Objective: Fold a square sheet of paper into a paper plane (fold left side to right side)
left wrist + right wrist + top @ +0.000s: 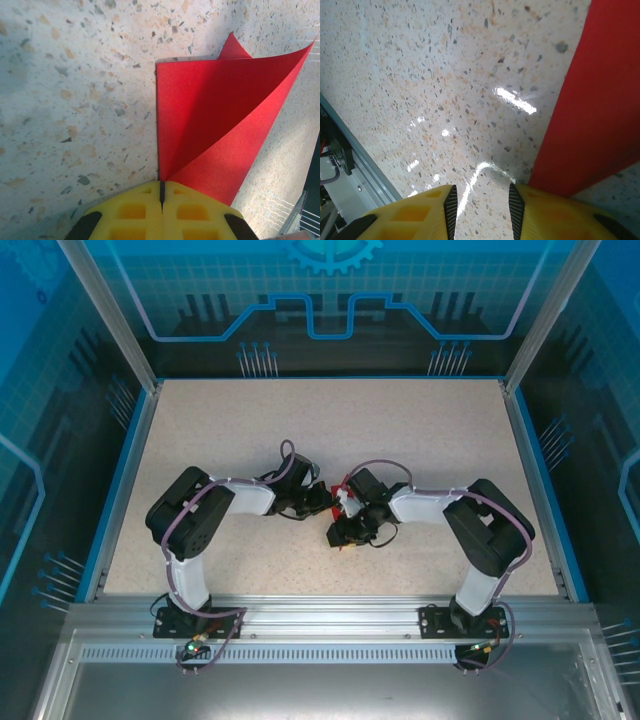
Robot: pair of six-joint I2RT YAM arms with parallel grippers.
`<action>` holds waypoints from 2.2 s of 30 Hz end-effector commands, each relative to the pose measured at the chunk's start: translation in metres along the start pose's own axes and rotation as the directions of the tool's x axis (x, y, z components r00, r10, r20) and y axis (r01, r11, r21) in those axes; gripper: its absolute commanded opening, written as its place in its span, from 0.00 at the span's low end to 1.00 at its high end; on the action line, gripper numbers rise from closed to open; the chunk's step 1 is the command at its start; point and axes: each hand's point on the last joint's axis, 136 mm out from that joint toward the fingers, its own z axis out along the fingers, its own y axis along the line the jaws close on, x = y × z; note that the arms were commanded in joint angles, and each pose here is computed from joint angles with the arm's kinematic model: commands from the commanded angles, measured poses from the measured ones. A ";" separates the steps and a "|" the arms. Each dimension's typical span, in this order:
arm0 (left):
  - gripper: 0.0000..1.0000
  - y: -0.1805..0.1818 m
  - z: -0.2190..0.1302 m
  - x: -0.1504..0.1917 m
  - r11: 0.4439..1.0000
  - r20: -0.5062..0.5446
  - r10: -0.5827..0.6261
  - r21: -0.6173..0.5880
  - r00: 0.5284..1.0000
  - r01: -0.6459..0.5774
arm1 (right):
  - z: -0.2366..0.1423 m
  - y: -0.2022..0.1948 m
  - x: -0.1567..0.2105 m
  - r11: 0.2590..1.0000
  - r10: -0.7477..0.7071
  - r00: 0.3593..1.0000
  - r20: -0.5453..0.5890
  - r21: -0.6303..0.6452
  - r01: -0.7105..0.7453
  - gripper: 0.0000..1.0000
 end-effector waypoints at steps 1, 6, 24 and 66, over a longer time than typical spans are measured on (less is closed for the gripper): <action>0.00 0.042 0.007 -0.003 0.990 0.017 -0.039 -0.138 0.999 0.041 | 0.007 -0.006 0.050 0.998 0.050 0.986 -0.159 0.038 -0.044 0.36; 0.00 0.043 0.007 -0.003 0.990 0.016 -0.040 -0.138 0.999 0.042 | 0.008 -0.005 0.053 0.998 0.050 0.985 -0.168 0.039 -0.044 0.36; 0.00 0.040 0.006 -0.002 0.992 0.010 -0.033 -0.119 0.999 0.033 | -0.093 0.015 -0.056 0.991 0.048 0.972 0.230 -0.131 -0.017 0.29; 0.00 0.034 0.009 -0.003 0.994 -0.001 -0.024 -0.106 1.000 0.024 | -0.035 -0.054 -0.097 0.976 0.207 0.962 0.181 0.033 -0.216 0.24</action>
